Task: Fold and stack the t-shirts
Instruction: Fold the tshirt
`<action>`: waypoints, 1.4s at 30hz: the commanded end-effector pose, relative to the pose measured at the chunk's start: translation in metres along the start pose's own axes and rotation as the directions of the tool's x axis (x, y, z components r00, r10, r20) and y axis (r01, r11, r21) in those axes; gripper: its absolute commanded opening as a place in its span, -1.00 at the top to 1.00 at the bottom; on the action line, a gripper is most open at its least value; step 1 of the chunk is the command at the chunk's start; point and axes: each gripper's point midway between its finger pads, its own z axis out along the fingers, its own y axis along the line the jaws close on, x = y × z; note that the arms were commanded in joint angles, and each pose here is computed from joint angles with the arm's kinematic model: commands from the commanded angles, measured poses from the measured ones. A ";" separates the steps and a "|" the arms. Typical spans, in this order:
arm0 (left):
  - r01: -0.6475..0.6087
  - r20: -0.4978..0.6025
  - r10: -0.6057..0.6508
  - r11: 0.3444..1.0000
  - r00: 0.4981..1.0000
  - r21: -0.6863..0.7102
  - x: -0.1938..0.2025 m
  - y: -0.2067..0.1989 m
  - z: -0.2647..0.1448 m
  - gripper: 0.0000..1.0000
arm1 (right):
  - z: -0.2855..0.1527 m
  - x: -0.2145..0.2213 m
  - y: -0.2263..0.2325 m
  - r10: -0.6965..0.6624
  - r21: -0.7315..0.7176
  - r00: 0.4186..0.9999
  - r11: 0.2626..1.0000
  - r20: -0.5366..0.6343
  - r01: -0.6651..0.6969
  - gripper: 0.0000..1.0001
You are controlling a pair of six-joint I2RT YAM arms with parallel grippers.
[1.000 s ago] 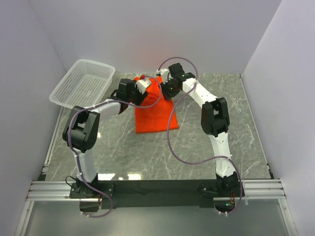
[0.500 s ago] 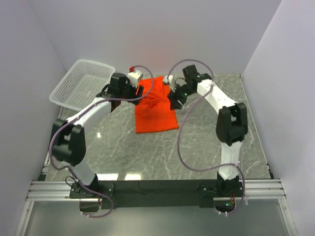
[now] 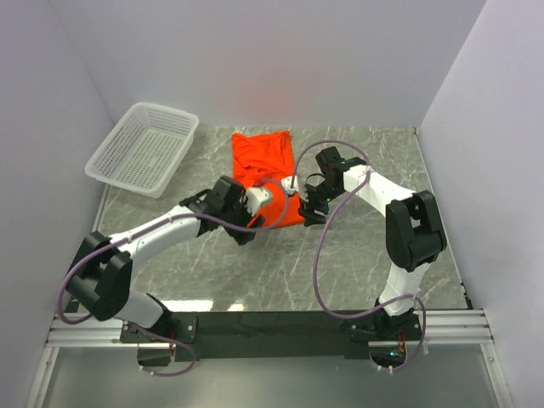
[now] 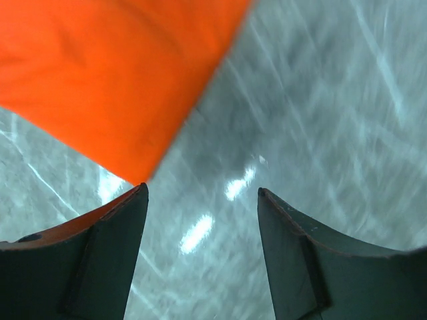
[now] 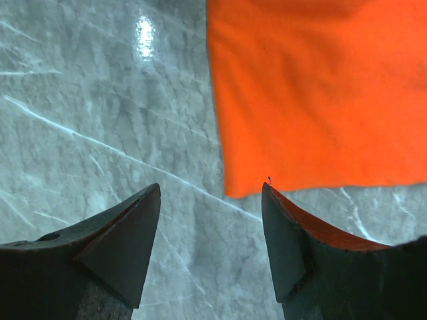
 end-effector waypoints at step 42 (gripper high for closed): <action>-0.581 -0.007 0.585 0.803 0.811 -0.130 0.024 0.051 0.051 0.21 | 0.037 0.015 -0.018 0.078 0.067 0.979 0.996 -0.191 -0.066 -0.31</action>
